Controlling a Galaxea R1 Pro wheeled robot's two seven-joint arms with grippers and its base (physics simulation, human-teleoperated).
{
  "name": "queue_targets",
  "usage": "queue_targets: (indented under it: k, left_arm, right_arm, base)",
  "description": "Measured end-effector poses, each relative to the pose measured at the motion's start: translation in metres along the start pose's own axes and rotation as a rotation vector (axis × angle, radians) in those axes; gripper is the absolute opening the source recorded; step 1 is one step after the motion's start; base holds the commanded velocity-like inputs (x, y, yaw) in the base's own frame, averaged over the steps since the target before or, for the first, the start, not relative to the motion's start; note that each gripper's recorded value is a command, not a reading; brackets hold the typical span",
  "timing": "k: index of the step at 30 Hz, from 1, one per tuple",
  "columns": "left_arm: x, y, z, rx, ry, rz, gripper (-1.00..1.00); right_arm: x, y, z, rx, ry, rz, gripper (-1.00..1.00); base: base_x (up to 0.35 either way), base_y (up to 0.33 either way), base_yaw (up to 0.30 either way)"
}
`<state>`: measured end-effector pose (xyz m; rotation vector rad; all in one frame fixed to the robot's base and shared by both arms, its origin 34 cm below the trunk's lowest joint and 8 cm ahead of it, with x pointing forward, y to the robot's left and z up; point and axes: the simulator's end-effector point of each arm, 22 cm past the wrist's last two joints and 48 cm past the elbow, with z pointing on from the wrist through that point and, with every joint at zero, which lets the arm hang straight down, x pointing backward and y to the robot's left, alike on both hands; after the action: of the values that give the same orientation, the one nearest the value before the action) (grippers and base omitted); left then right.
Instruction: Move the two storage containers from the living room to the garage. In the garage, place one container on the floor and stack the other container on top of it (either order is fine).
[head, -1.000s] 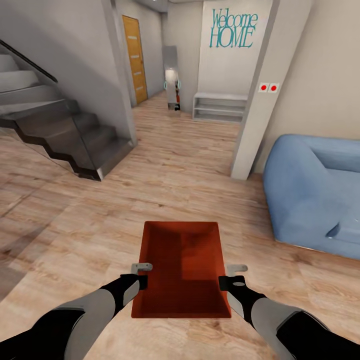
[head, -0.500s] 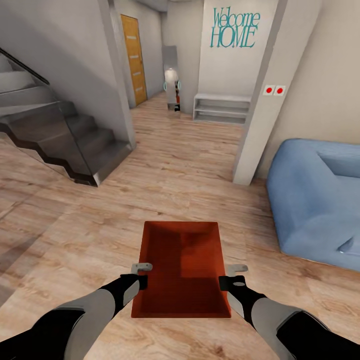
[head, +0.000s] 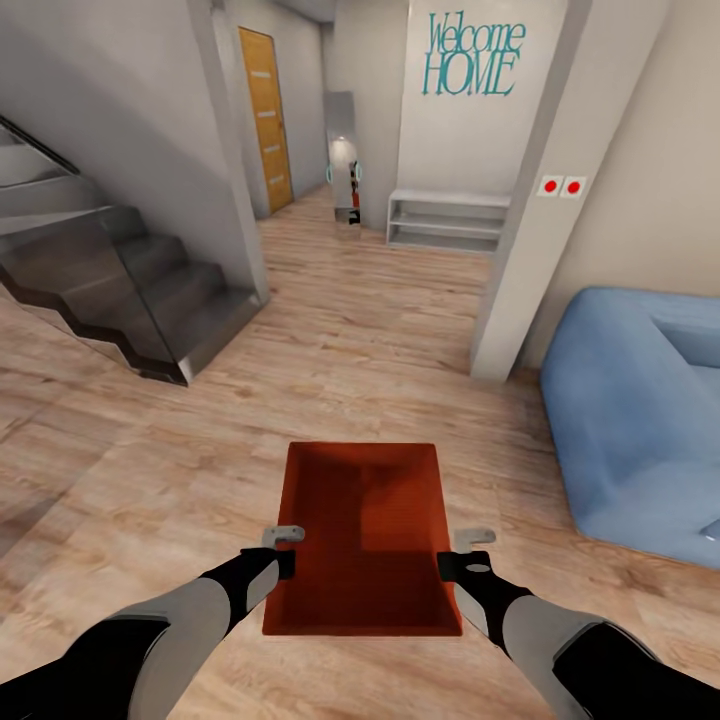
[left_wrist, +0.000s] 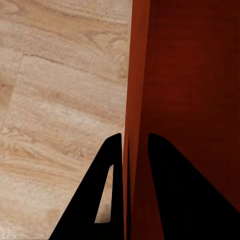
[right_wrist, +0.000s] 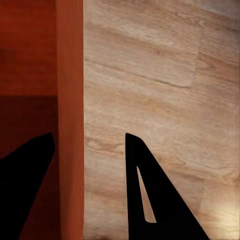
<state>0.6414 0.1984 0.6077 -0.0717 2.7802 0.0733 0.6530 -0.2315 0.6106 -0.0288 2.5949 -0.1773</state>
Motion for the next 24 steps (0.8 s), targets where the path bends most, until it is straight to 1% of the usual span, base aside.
queue_targets:
  k: [24]
  left_arm:
    - [0.0000, -0.0002, 0.0000, 0.000, 0.000, 0.001, -1.00]
  right_arm:
    - [0.0002, -0.0007, 0.0001, 0.001, 0.000, 0.001, -1.00]
  base:
    - [0.322, 0.000, 0.000]
